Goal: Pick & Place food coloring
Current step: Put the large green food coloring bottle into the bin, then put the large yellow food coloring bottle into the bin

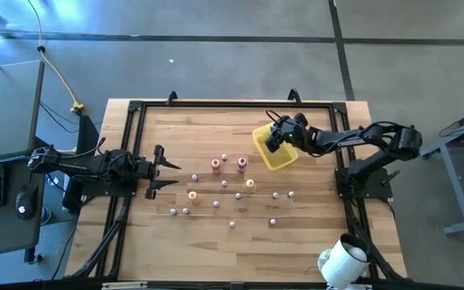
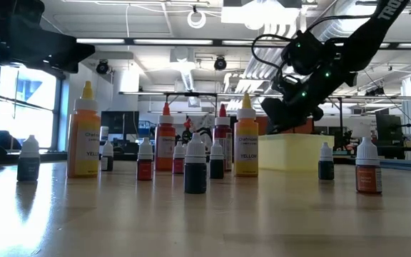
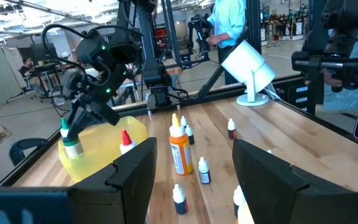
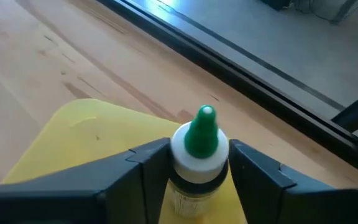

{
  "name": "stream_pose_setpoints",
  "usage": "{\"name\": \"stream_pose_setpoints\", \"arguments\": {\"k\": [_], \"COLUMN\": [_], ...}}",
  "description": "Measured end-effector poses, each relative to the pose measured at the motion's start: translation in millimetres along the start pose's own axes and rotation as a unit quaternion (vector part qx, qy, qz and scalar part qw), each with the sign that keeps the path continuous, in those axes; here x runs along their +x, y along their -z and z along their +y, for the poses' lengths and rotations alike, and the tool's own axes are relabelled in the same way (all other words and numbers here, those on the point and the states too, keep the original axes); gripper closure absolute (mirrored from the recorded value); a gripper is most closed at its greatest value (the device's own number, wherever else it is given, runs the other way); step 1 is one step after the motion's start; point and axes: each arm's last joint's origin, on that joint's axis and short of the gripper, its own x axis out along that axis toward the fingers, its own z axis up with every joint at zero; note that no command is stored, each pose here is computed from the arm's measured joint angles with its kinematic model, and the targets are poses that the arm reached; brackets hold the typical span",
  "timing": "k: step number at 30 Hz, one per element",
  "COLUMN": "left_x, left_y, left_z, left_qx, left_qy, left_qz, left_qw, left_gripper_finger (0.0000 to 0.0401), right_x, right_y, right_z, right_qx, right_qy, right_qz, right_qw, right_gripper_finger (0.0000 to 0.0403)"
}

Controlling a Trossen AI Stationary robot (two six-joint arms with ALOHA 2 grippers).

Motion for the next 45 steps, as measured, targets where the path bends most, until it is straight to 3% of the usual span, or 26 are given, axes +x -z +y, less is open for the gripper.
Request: {"name": "stream_pose_setpoints", "arguments": {"k": [6,13,17,22,26,33,45], "left_x": [0.0,0.0,0.0,0.0,0.0,0.0,0.0], "left_y": [0.0,0.0,0.0,0.0,-0.1,-0.6,-0.8], "left_z": [0.0,0.0,0.0,0.0,0.0,0.1,0.2], "left_qx": [0.0,0.0,0.0,0.0,0.0,0.0,0.0], "left_qy": [0.0,0.0,0.0,0.0,0.0,-0.001,-0.001], "left_qz": [0.0,0.0,0.0,0.0,-0.001,-0.003,-0.004], "left_qw": [1.0,1.0,1.0,1.0,1.0,1.0,1.0], "left_gripper_finger": [0.0192,0.0192,0.0192,0.0192,0.0192,0.0192,0.0192], "right_x": [-10.1,-44.3,-65.5,-84.9,-98.1,-102.2,-80.6], "right_y": [-10.6,-35.4,-42.5,-32.0,-15.5,8.8,32.5], "right_z": [2.4,1.6,12.6,49.1,78.1,110.9,127.7], "right_qx": [-0.013,-0.01,-0.017,-0.059,-0.09,-0.096,-0.113], "right_qy": [-0.015,-0.032,-0.134,-0.282,-0.341,-0.385,-0.374], "right_qz": [-0.041,-0.12,-0.147,-0.141,-0.125,-0.099,-0.073], "right_qw": [0.999,0.992,0.98,0.947,0.927,0.913,0.917], "right_gripper_finger": [0.0226,0.0227,0.0227,0.0226,0.0226,0.0226,0.0226]}}
